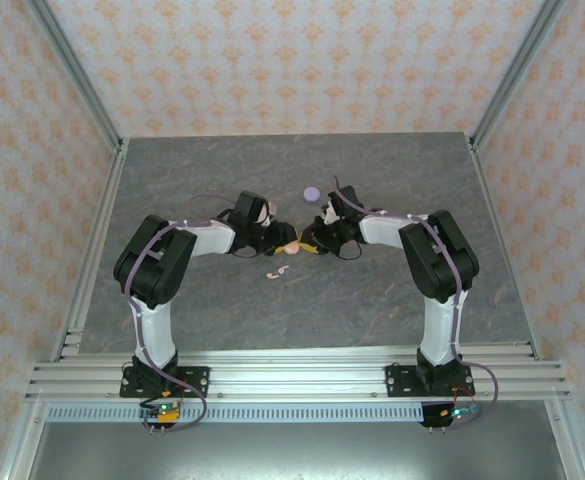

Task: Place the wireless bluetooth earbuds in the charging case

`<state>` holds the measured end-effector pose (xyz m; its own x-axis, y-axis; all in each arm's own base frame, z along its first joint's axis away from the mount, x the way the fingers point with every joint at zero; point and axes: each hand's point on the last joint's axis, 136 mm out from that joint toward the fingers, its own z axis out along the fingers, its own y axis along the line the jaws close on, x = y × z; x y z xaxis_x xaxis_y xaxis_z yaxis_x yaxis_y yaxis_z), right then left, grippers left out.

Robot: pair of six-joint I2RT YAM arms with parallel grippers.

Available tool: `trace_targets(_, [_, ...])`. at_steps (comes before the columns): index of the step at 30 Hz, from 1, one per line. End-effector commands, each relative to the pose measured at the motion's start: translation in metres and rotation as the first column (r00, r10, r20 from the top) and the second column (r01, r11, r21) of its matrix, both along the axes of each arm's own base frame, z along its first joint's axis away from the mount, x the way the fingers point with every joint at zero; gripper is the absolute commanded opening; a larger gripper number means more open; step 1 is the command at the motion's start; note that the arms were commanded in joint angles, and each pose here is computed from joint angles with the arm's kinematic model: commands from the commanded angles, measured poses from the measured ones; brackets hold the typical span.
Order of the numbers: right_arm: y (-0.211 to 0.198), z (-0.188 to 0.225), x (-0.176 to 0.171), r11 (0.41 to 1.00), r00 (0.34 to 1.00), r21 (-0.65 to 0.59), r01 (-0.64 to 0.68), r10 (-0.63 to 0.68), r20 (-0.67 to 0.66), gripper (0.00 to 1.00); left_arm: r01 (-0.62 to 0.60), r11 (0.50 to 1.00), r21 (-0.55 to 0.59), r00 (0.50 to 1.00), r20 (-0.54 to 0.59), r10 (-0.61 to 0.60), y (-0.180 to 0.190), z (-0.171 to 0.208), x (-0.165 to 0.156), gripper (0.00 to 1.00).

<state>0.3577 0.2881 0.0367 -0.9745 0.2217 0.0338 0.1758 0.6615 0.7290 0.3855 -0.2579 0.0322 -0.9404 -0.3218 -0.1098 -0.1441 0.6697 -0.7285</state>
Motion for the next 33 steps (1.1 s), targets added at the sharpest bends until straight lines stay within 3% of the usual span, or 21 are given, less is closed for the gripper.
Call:
trace_targets(1, [0.003,0.016,0.006,1.0,0.999,0.025,-0.004,0.003,0.039,0.18,0.021,0.997,0.08,1.0,-0.012,-0.02,0.009,-0.003,-0.009,0.41])
trace_targets(7, [0.001,0.013,0.005,1.0,0.999,0.019,-0.004,0.003,0.035,0.18,0.029,0.998,0.063,1.0,-0.005,-0.028,0.006,0.0,-0.008,0.35])
trace_targets(11, [0.001,0.018,0.006,1.0,0.999,0.019,0.003,-0.004,0.049,0.18,0.024,0.999,0.044,1.0,-0.002,-0.024,0.004,0.002,-0.007,0.24])
trace_targets(16, [-0.012,0.04,0.01,0.999,0.993,0.031,0.038,-0.041,0.112,0.2,0.018,1.0,0.013,0.998,0.061,-0.019,0.003,0.028,0.001,0.14])
trace_targets(22, [-0.039,0.083,0.008,0.997,0.972,0.067,0.026,-0.041,0.231,0.28,0.038,0.998,-0.057,0.981,0.193,-0.026,0.003,0.077,0.012,0.13])
trace_targets(28, [-0.05,0.143,-0.008,0.988,0.916,0.116,-0.106,0.052,0.397,0.37,0.111,0.988,-0.107,0.925,0.375,-0.063,0.006,0.142,0.016,0.13])
trace_targets(33, [-0.046,0.193,-0.031,0.954,0.827,0.136,-0.268,0.155,0.541,0.49,0.228,0.967,-0.117,0.846,0.515,-0.138,-0.001,0.194,0.007,0.12])
